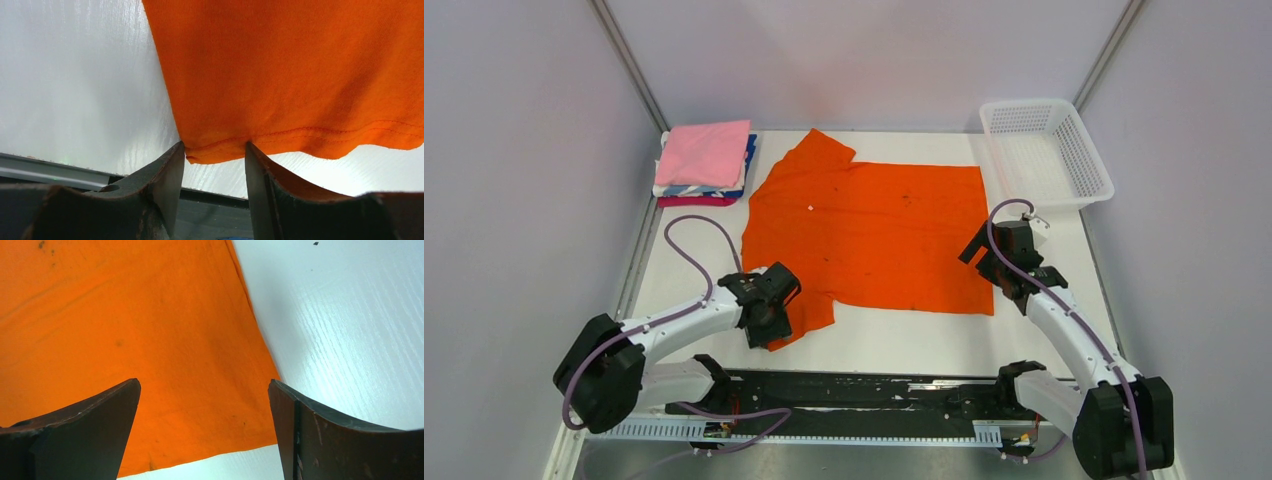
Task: Fold and stack the t-shirts
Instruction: Grab the side of the flattened tshirt closest away from the robot with both arms
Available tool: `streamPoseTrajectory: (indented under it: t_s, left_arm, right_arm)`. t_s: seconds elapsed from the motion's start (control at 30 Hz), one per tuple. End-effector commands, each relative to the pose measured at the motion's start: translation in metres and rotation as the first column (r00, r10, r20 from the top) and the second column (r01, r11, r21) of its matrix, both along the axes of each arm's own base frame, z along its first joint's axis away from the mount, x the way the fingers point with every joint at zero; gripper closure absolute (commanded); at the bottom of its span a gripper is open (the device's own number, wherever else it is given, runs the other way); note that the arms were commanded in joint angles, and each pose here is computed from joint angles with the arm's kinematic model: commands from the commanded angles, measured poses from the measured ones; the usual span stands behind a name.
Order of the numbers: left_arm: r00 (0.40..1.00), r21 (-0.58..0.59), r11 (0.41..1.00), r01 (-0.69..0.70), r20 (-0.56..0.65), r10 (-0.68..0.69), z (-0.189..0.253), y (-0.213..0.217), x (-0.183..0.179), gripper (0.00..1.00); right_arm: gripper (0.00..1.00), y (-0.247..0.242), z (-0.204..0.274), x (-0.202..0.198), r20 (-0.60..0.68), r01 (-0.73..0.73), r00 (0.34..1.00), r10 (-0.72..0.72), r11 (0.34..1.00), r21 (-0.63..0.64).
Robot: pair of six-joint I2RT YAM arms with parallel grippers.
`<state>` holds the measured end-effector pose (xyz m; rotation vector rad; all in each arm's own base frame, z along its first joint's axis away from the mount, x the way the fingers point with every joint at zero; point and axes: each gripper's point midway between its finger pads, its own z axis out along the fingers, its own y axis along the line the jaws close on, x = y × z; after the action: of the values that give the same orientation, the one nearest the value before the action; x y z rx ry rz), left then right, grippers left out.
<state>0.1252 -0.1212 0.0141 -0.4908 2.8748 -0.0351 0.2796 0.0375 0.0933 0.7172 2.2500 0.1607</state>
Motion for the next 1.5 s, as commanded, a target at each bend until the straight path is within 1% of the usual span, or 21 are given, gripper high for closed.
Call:
streamPoseTrajectory:
  t_s: [0.0, 0.07, 0.13, 0.2, 0.27, 0.33, 0.43, 0.47, 0.57, 0.63, 0.67, 0.83, 1.0, 1.1, 1.17, 1.2, 1.3, 1.33, 1.4, 1.47]
  left_arm:
    - [1.000, 0.008, 1.000, -0.028, 0.009, 0.028, 0.000, -0.004, 0.007, 0.45]
    - [0.999, 0.010, 0.999, -0.032, 0.000, 0.032, -0.002, -0.005, 0.007, 0.46]
    - [0.999, -0.023, 0.999, -0.043, -0.018, 0.042, -0.012, -0.012, 0.005, 0.48]
    - [0.997, -0.062, 0.996, -0.057, -0.051, 0.053, -0.026, -0.020, 0.001, 0.56]
    - [0.993, -0.029, 0.997, -0.071, -0.097, 0.068, -0.035, -0.016, -0.007, 0.66]
    - [0.990, 0.005, 0.997, -0.082, -0.115, 0.082, -0.038, -0.011, -0.010, 0.70]
    - [0.990, 0.013, 0.996, -0.091, -0.105, 0.092, -0.036, -0.009, -0.009, 0.76]
    - [0.990, 0.026, 0.995, -0.094, -0.102, 0.096, -0.034, -0.006, -0.010, 0.80]
    - [0.993, 0.013, 0.996, -0.091, -0.071, 0.092, -0.021, -0.006, -0.007, 0.87]
    - [0.995, 0.009, 0.996, -0.084, -0.061, 0.085, -0.013, -0.004, -0.008, 0.94]
    - [0.996, -0.008, 0.996, -0.083, -0.043, 0.083, -0.006, -0.006, -0.005, 1.00]
    - [0.997, 0.016, 0.998, -0.064, -0.042, 0.064, 0.011, 0.004, -0.012, 1.00]
    - [0.998, -0.022, 0.999, -0.041, -0.045, 0.040, 0.018, 0.004, -0.019, 1.00]
    - [0.999, -0.043, 0.999, -0.032, -0.029, 0.031, 0.018, 0.001, -0.017, 1.00]
    - [1.000, -0.058, 0.998, -0.025, -0.012, 0.025, 0.020, -0.002, -0.014, 1.00]
    - [1.000, -0.065, 0.998, -0.022, -0.005, 0.022, 0.021, -0.003, -0.012, 1.00]
    - [1.000, -0.071, 0.997, -0.015, 0.006, 0.016, 0.023, -0.005, -0.010, 1.00]
    - [1.000, -0.073, 0.997, -0.012, 0.008, 0.012, 0.023, -0.005, -0.010, 1.00]
    - [1.000, -0.075, 0.997, -0.011, 0.009, 0.012, 0.024, -0.005, -0.011, 1.00]
    - [1.000, -0.078, 0.997, -0.011, 0.010, 0.012, 0.024, -0.004, -0.011, 1.00]
  right_arm:
    - [0.00, -0.005, 0.011, 0.006, 0.056, 0.014, 0.998, -0.012, 1.000, -0.020]
    - [0.00, -0.005, 0.012, 0.006, 0.058, 0.014, 0.998, -0.013, 1.000, -0.021]
    - [0.00, -0.006, 0.013, 0.006, 0.061, 0.015, 0.998, -0.014, 1.000, -0.025]
    - [0.00, -0.007, 0.013, 0.006, 0.062, 0.016, 0.998, -0.014, 0.999, -0.029]
    - [0.00, -0.006, 0.015, 0.006, 0.067, 0.014, 0.998, -0.013, 1.000, -0.023]
    - [0.00, -0.005, 0.016, 0.006, 0.069, 0.015, 0.998, -0.014, 1.000, -0.019]
    - [0.00, -0.006, 0.017, 0.005, 0.071, 0.022, 0.997, -0.021, 1.000, -0.018]
    - [0.00, -0.007, 0.017, 0.004, 0.071, 0.028, 0.997, -0.027, 0.999, -0.020]
    - [0.00, -0.011, 0.017, -0.002, 0.061, 0.054, 0.997, -0.053, 0.998, -0.021]
    - [0.00, -0.015, 0.014, -0.012, 0.029, 0.087, 0.996, -0.086, 0.996, -0.018]
    - [0.00, -0.017, 0.013, -0.018, 0.008, 0.110, 0.994, -0.110, 0.994, -0.014]
    - [0.00, -0.023, -0.001, -0.054, -0.092, 0.220, 0.972, -0.217, 0.975, 0.022]
    - [0.00, -0.017, -0.025, -0.078, -0.163, 0.269, 0.954, -0.253, 0.959, 0.086]
    - [0.05, -0.012, -0.037, -0.086, -0.204, 0.291, 0.943, -0.263, 0.950, 0.117]
    - [0.09, -0.014, -0.046, -0.090, -0.219, 0.308, 0.935, -0.280, 0.945, 0.108]
    - [0.11, -0.016, -0.050, -0.090, -0.221, 0.316, 0.931, -0.289, 0.943, 0.099]
    - [0.25, -0.015, -0.055, -0.087, -0.225, 0.315, 0.931, -0.288, 0.945, 0.093]
    - [0.27, -0.015, -0.055, -0.086, -0.227, 0.313, 0.931, -0.286, 0.945, 0.093]
    - [0.30, -0.016, -0.059, -0.084, -0.229, 0.314, 0.930, -0.288, 0.946, 0.085]
    - [0.36, -0.015, -0.064, -0.083, -0.241, 0.314, 0.927, -0.286, 0.946, 0.084]
